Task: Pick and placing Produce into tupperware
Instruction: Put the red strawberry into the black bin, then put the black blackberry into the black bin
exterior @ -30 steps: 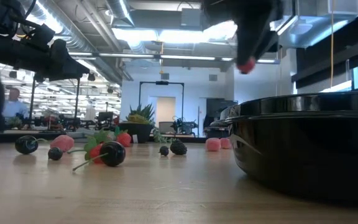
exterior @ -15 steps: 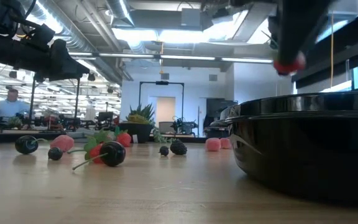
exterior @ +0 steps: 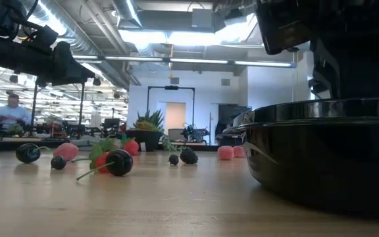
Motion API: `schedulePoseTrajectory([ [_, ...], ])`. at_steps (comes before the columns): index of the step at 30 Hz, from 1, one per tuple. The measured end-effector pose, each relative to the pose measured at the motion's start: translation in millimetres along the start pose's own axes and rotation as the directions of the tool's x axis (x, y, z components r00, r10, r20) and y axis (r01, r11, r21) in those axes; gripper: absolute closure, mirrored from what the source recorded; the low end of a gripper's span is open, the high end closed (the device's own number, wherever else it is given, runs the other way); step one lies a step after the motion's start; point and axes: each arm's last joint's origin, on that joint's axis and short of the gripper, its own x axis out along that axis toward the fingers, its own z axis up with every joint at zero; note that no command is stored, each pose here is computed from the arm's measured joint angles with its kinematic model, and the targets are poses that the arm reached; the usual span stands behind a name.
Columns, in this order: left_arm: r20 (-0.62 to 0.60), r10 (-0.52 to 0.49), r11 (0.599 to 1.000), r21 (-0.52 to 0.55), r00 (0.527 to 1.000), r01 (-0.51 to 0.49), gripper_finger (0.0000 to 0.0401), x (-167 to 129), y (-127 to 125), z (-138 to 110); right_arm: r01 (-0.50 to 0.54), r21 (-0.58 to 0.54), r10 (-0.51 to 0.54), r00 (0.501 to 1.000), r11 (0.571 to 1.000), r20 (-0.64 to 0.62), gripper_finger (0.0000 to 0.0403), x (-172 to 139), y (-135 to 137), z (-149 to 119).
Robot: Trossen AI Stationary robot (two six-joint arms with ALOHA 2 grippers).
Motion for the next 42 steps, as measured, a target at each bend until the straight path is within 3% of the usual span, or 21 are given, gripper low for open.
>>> schedulePoseTrajectory([
  [6,0.000,0.000,1.000,0.001,1.000,0.000,0.0181,0.0,0.0,0.0,-0.023,0.004,0.023,1.000,1.000,0.006,0.0268,-4.4,1.9,5.6],
  [15,0.000,0.000,1.000,0.001,1.000,0.000,0.0181,0.0,0.0,0.0,-0.035,-0.053,0.036,0.999,0.998,0.022,0.0150,-24.6,4.0,23.0],
  [19,0.000,0.000,1.000,0.001,1.000,0.000,0.0181,0.0,0.0,0.0,0.073,-0.084,-0.073,0.997,0.994,0.005,0.0123,-45.7,-5.2,32.4],
  [23,0.000,0.000,1.000,0.001,1.000,0.000,0.0181,0.0,0.0,0.1,0.283,-0.112,-0.274,0.958,0.953,0.084,0.0117,-77.0,-23.0,49.5],
  [27,0.000,0.000,1.000,0.001,1.000,0.000,0.0181,0.0,0.0,0.0,0.409,-0.100,-0.388,0.904,0.907,0.179,0.0116,-98.8,-40.7,71.6],
  [34,0.000,0.000,1.000,0.002,1.000,0.000,0.0181,0.0,0.0,0.0,0.393,-0.109,-0.380,0.917,0.913,0.121,0.0116,-103.0,-80.2,111.2],
  [42,0.000,0.000,1.000,0.002,1.000,0.000,0.0181,0.0,0.0,0.0,0.416,-0.107,-0.418,0.908,0.903,0.005,0.0116,-82.3,-130.9,133.2],
])
